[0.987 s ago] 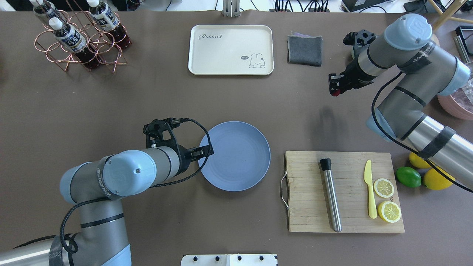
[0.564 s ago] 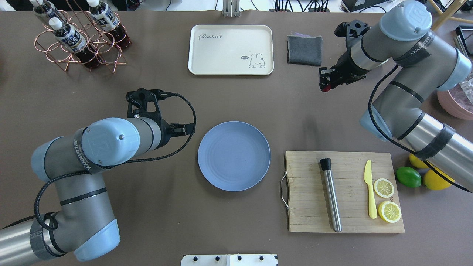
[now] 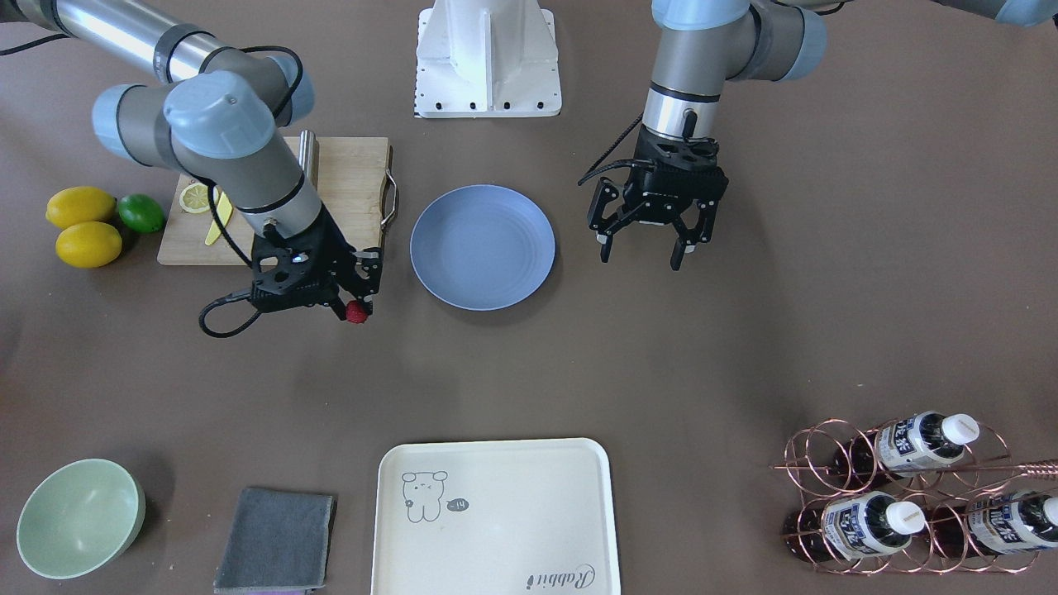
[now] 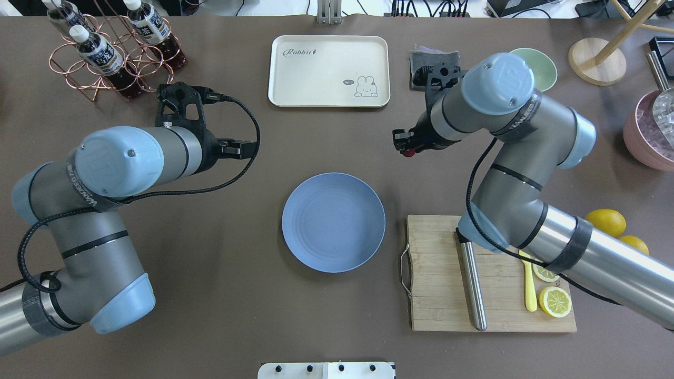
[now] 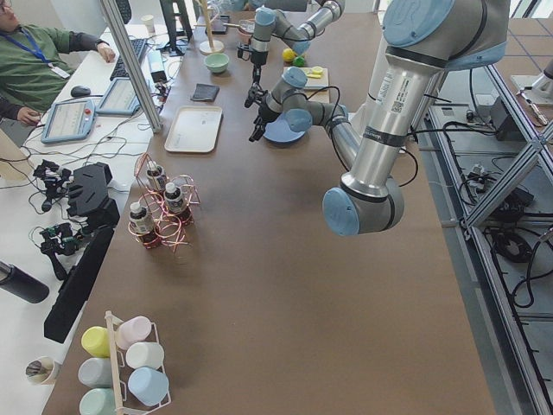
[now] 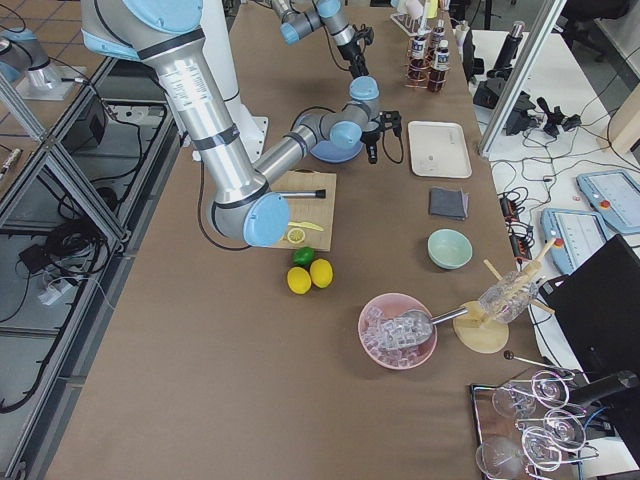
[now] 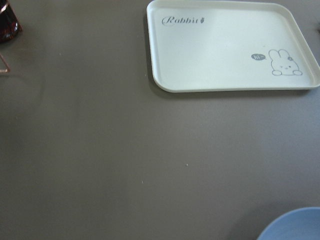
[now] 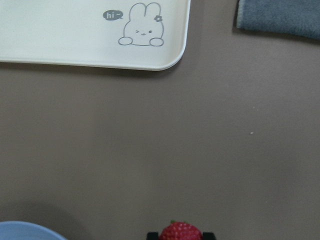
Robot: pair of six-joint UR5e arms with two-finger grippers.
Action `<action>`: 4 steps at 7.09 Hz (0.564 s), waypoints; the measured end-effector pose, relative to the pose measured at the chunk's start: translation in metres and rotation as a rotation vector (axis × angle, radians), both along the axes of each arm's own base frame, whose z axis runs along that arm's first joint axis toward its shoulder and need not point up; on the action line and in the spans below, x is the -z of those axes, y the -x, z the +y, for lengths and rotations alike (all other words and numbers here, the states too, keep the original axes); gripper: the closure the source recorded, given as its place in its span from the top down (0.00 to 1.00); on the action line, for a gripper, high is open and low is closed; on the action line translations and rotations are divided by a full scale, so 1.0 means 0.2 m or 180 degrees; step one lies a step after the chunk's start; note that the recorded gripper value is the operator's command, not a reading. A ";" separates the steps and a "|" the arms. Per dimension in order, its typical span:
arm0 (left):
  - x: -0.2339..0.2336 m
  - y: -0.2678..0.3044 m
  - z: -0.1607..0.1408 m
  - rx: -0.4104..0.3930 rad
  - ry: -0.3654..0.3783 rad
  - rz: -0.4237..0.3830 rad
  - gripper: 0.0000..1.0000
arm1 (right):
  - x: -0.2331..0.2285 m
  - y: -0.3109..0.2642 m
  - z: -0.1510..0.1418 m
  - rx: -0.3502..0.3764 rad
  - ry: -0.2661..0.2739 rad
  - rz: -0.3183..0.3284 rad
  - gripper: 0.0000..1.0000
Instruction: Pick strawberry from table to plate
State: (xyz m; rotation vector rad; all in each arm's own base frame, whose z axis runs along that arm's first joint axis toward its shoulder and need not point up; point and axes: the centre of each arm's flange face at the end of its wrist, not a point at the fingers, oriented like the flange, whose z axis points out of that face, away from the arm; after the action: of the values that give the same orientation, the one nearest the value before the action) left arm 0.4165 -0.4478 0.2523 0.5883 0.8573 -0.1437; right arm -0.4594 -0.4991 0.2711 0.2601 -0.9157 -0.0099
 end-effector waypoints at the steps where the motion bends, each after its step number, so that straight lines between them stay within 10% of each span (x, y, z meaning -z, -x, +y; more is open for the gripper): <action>1: -0.04 0.07 -0.07 0.0078 0.0009 -0.0018 0.98 | 0.12 0.15 0.10 -0.0045 0.0019 0.0048 0.00; 4: -0.26 0.38 -0.26 -0.0460 0.0245 -0.0138 0.98 | 0.37 0.46 0.39 -0.0133 0.0095 0.0019 0.00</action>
State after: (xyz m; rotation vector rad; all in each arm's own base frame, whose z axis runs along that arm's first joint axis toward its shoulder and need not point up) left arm 0.3415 -0.5006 0.3037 0.4543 0.8453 -0.0325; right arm -0.5508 -0.4219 0.1964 0.2512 -0.9038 0.0415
